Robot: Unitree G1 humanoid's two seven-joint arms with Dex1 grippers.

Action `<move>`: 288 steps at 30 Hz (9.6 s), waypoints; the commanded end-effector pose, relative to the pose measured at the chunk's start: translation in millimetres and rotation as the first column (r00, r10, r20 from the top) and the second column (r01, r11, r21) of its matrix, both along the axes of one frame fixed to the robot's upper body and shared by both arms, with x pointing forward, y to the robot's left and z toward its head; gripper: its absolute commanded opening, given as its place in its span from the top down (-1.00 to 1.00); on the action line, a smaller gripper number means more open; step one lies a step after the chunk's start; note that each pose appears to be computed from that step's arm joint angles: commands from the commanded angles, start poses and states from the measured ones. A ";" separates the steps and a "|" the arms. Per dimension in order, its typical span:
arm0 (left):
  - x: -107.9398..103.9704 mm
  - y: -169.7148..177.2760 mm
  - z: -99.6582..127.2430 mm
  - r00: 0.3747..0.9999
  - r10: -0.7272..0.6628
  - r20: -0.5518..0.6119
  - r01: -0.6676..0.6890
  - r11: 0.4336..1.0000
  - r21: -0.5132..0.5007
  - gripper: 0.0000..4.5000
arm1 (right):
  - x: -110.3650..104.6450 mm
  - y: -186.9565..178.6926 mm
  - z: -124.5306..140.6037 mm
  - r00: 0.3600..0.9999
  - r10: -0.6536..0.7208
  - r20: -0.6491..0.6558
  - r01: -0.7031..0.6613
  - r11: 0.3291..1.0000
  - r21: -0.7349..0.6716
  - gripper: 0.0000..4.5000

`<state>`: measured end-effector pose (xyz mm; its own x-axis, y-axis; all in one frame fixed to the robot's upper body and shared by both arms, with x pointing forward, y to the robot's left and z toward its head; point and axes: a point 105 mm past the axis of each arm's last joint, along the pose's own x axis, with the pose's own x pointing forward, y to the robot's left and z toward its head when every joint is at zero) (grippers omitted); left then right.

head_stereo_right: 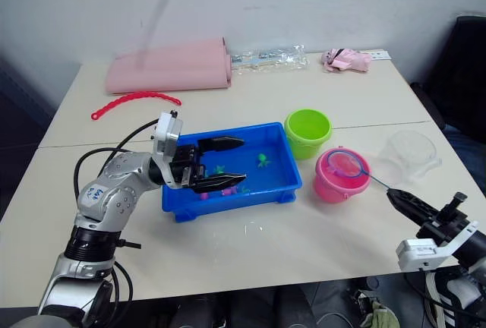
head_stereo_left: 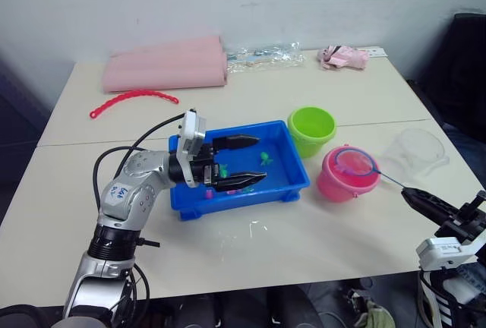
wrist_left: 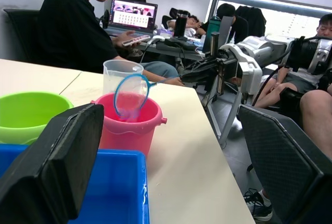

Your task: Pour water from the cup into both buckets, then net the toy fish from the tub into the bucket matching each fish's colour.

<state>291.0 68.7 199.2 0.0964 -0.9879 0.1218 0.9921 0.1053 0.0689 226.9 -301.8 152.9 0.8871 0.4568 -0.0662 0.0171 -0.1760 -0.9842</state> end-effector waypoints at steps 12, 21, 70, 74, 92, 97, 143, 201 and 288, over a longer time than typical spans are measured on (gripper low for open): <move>-5.8 18.1 7.9 0.998 0.021 0.053 -0.020 1.000 -0.015 -0.99 | 1.5 13.0 31.5 0.998 0.022 0.061 -0.035 0.977 0.208 1.00; 5.8 86.8 1.4 0.957 0.286 0.055 -0.287 0.958 0.009 -0.99 | 22.4 92.4 69.8 0.928 0.345 -0.143 -0.203 0.787 0.583 1.00; -32.0 156.0 -19.1 0.854 0.513 0.080 -0.518 0.830 0.206 -0.99 | 117.6 234.9 4.4 0.300 0.431 -0.851 -0.127 0.902 0.412 1.00; -31.9 160.4 -20.0 0.850 0.521 0.076 -0.524 0.824 0.214 -0.99 | 116.5 238.3 2.7 0.297 0.439 -0.848 -0.135 0.899 0.418 1.00; -40.1 161.9 -26.4 0.841 0.538 0.051 -0.535 0.815 0.224 -0.99 | 134.8 235.0 17.4 0.407 0.477 -0.779 -0.112 0.872 0.476 1.00; -41.8 162.2 -28.0 0.839 0.542 0.044 -0.537 0.813 0.227 -0.99 | 128.8 236.3 16.0 0.349 0.500 -0.792 -0.089 0.860 0.503 1.00; -40.3 163.1 -31.4 0.838 0.545 0.032 -0.537 0.813 0.226 -0.99 | 137.8 248.5 -0.4 0.416 0.471 -0.778 -0.131 0.877 0.462 1.00; -31.5 193.7 -21.0 0.916 0.389 0.101 -0.392 0.812 0.432 -0.99 | 107.6 238.1 20.6 0.157 0.629 -0.761 -0.081 0.776 0.625 1.00; 8.3 94.0 -11.3 0.974 0.220 0.050 -0.224 0.971 0.089 -0.99 | 10.9 26.6 48.4 0.975 0.147 -0.169 -0.070 0.915 0.397 1.00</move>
<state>303.3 153.4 175.3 0.2917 -0.9564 0.0151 0.9535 0.2920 0.0742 235.9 -290.3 183.9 0.8493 0.5201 -0.0899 -0.1584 0.0886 -0.9834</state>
